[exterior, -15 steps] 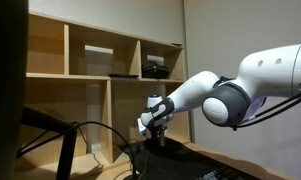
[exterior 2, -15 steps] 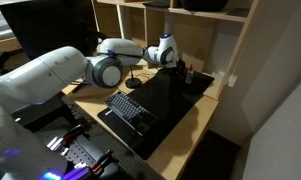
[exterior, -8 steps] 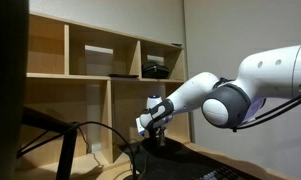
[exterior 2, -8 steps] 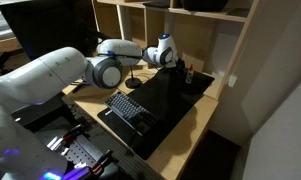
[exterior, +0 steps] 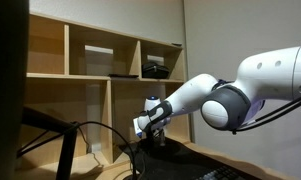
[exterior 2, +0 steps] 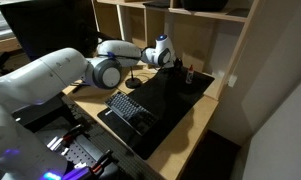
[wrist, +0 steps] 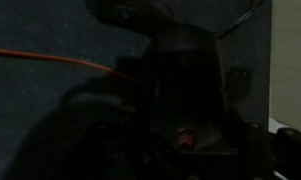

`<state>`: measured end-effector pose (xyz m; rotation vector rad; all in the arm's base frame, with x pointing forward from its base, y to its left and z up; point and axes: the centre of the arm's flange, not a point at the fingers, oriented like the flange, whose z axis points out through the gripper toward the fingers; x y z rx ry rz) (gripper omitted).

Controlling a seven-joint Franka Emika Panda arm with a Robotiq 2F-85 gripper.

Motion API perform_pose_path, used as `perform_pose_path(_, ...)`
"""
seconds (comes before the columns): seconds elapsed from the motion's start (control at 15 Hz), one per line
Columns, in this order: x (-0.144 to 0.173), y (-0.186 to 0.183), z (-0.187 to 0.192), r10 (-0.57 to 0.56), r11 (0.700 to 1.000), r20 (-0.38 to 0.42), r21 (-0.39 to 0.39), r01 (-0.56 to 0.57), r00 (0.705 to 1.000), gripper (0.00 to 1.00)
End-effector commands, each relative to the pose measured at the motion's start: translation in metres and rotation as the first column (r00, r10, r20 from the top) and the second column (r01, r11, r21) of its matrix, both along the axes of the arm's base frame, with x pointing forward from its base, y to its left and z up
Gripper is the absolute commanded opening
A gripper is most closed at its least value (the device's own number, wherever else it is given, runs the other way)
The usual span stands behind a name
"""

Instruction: Move the mouse closer to the white bottle

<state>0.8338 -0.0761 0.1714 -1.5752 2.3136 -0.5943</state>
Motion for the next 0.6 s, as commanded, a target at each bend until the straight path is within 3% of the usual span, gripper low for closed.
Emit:
perform_pose_path(0.0, 0.0390, -0.0085, -0.0121, -0.026, 1.000, 0.006, 0.016, 0.026, 1.000, 0.47)
perform_pose_path(0.53, 0.0489, -0.0174, -0.0157, -0.086, 0.996, 0.023, 0.032, 0.085, 0.996, 0.47)
